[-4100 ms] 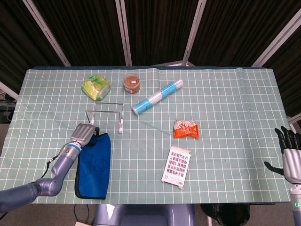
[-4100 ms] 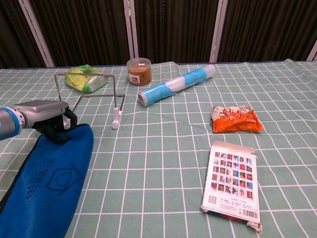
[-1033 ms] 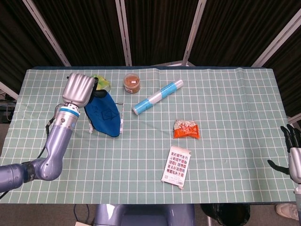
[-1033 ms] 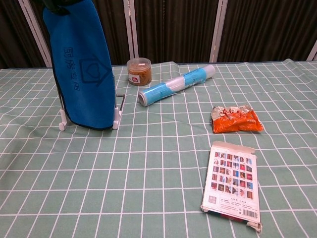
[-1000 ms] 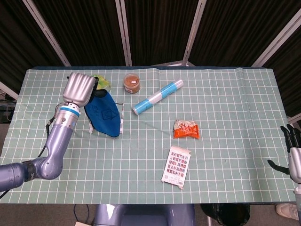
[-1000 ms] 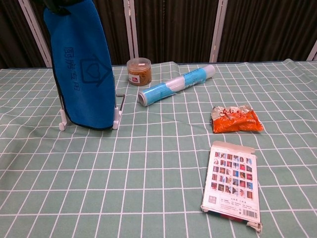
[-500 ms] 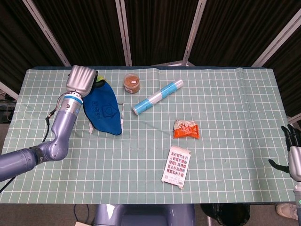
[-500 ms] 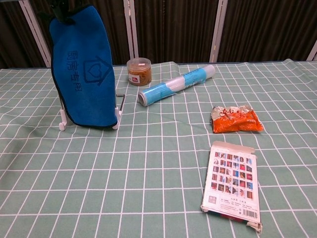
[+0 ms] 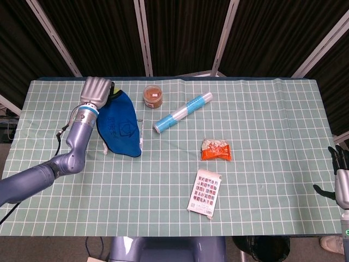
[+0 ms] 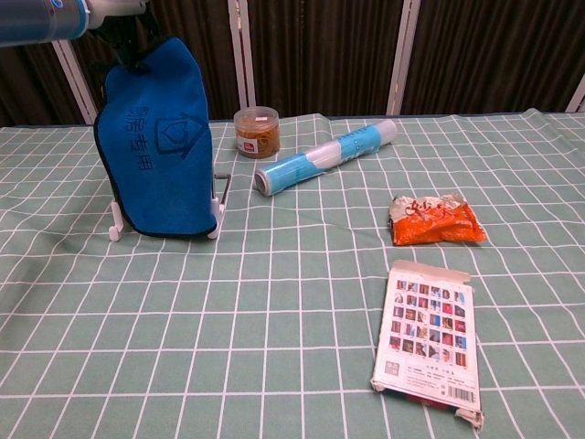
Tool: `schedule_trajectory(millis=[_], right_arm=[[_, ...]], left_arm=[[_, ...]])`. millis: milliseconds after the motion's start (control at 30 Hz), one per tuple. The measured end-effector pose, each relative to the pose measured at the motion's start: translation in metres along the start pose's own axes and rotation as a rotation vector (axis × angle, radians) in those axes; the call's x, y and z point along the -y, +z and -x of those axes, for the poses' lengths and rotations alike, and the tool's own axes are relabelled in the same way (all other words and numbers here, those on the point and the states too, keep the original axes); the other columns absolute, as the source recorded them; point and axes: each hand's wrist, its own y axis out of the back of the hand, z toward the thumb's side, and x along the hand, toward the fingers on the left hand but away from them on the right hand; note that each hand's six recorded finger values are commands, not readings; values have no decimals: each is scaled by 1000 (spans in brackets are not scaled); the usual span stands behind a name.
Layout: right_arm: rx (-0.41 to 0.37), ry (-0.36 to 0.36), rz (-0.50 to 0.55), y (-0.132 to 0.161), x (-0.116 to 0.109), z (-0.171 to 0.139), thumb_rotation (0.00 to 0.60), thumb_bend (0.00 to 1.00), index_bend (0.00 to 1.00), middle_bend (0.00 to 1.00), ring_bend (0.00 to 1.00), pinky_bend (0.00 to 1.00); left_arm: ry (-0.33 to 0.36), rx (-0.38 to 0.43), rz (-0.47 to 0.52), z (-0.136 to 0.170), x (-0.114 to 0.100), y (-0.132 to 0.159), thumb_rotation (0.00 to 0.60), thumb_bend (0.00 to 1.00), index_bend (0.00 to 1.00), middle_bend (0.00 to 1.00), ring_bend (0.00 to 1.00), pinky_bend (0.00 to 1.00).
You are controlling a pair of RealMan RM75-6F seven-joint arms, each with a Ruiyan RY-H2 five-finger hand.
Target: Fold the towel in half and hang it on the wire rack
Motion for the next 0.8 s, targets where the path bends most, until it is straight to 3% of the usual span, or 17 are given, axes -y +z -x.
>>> schedule_trajectory(millis=[67, 100, 167, 233, 267, 367, 567, 800], right_arm=[[4, 4, -2, -1, 1, 0, 600, 0, 0, 0, 0, 0], [5, 6, -3, -1, 2, 1, 600, 0, 0, 0, 0, 0], [7, 9, -5, -1, 3, 1, 600, 0, 0, 0, 0, 0], [9, 11, -9, -1, 4, 1, 600, 0, 0, 0, 0, 0], [10, 12, -10, -2, 4, 2, 600, 0, 0, 0, 0, 0], [9, 15, -11, -1, 5, 2, 600, 0, 0, 0, 0, 0], [6, 17, -10, 0, 5, 0, 600, 0, 0, 0, 0, 0], [-10, 13, -4, 3, 4, -2, 600, 0, 0, 0, 0, 0]], left_arm=[[-30, 0, 29, -4, 9, 1, 600, 795, 524, 936, 910, 1000], [-47, 5, 43, -5, 14, 3, 600, 753, 393, 933, 910, 1000], [-89, 18, 78, -7, 24, 8, 600, 580, 122, 928, 910, 1000], [-136, 31, 122, -7, 33, 12, 600, 424, 15, 923, 910, 1000], [-157, 37, 144, -7, 37, 14, 600, 354, 0, 920, 910, 1000], [-210, 54, 227, -7, 46, 20, 600, 287, 0, 917, 910, 1000], [-241, 90, 325, -1, 50, 27, 600, 287, 0, 914, 909, 1000], [-213, 122, 388, 13, 45, 22, 600, 286, 0, 886, 890, 1000]])
